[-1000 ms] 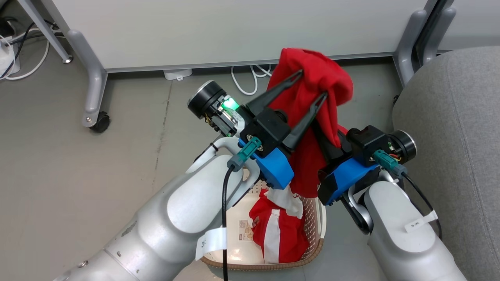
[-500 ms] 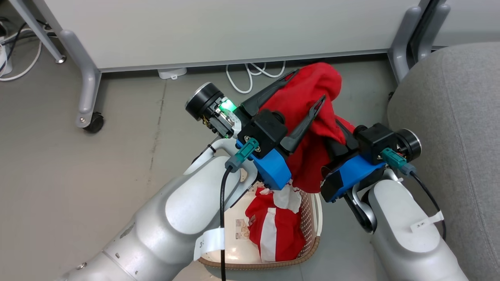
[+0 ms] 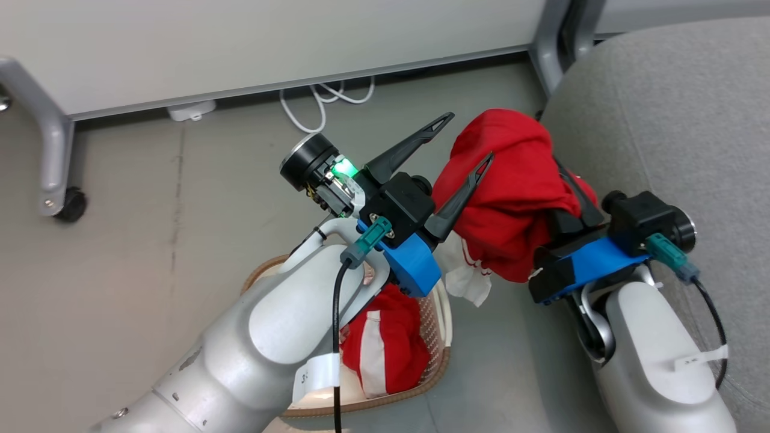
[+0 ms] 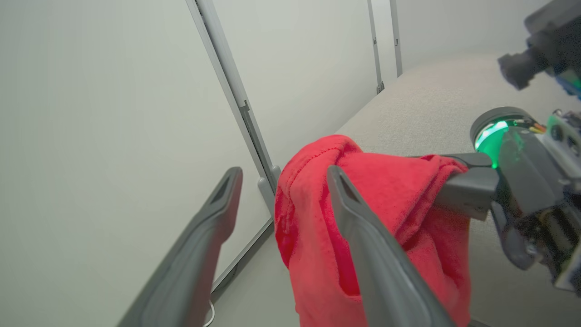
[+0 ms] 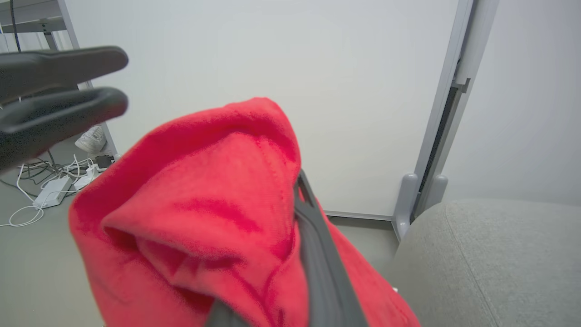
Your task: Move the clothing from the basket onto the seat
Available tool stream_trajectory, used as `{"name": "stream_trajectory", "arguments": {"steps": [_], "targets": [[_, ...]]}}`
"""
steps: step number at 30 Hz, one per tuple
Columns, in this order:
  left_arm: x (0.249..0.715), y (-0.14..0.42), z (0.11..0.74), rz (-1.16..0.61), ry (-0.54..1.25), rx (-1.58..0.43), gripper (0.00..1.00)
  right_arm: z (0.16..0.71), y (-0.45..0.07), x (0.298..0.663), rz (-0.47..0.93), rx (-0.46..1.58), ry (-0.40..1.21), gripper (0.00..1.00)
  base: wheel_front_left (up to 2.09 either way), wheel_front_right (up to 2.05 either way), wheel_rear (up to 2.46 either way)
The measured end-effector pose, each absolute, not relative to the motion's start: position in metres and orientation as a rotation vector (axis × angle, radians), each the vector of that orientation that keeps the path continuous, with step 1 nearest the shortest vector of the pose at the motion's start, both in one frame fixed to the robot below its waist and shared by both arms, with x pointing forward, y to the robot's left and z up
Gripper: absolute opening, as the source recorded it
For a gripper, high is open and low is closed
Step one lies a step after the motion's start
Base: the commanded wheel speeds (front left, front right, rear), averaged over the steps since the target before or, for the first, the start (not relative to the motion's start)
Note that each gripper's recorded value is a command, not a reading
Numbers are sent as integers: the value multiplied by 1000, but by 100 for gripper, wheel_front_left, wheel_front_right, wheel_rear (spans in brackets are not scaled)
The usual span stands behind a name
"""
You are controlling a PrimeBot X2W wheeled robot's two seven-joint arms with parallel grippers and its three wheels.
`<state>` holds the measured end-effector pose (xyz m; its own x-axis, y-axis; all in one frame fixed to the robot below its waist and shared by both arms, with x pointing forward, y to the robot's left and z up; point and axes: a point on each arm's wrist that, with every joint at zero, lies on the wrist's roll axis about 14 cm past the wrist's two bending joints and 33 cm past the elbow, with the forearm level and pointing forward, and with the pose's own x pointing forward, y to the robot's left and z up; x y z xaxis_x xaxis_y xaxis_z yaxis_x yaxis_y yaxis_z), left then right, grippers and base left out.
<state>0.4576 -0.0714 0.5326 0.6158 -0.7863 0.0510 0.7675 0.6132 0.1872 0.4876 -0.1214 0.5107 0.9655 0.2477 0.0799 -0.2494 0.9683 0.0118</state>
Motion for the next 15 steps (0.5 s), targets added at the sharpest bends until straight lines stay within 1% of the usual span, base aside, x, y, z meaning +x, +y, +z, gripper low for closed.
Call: {"name": "stream_trajectory", "arguments": {"steps": [7,15], "targets": [[445,-104,519,-1002,-111,124,100,510,-184,472,78,21,-82,0,0,0,0],[423,-138,508,-1120,-84,80,100,511,-245,440,-94,9,-85,0,0,0,0]]}}
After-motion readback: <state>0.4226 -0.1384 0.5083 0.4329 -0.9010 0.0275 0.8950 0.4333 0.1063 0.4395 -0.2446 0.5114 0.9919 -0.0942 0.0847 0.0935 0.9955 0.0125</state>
